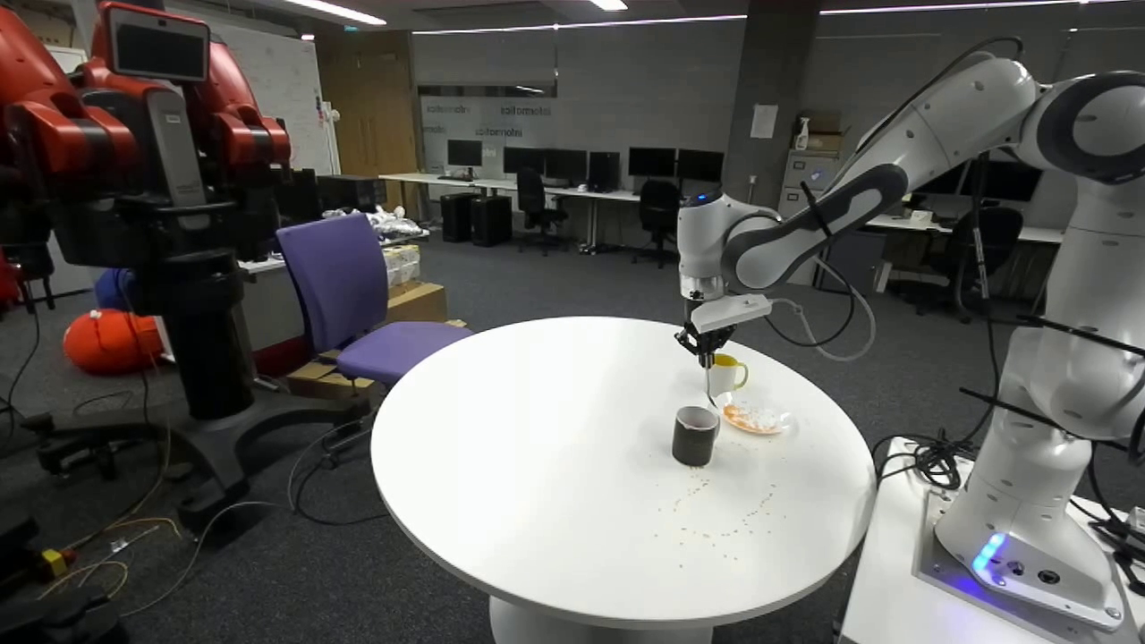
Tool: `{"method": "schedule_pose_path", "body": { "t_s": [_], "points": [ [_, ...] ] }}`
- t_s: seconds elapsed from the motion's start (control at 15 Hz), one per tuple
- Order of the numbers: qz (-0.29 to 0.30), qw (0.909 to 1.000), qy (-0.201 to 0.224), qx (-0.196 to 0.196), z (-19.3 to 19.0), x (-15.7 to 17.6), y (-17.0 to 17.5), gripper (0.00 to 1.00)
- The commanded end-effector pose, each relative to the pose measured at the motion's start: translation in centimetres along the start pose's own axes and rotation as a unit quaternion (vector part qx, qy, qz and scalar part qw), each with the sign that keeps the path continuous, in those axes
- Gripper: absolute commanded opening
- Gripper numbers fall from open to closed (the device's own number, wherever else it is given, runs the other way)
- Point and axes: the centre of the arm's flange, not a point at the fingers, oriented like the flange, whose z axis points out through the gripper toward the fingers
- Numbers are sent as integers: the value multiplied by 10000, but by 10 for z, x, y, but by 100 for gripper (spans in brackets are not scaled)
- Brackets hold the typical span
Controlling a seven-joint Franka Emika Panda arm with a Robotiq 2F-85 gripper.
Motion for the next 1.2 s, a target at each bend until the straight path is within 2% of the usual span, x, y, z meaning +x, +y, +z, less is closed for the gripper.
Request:
{"method": "schedule_pose_path", "body": {
  "t_s": [0.0, 0.4, 0.6, 0.8, 1.13],
  "points": [
    [0, 10000, 0, 0, 0, 0, 0, 3],
    [32, 10000, 24, 54, 0, 4, 2, 1],
    [163, 9994, 107, 302, 1, 16, 6, 1],
    [209, 9970, 212, 714, 6, 28, 5, 1],
    [153, 9925, 100, 1213, 8, 32, -5, 1]
  ]
}}
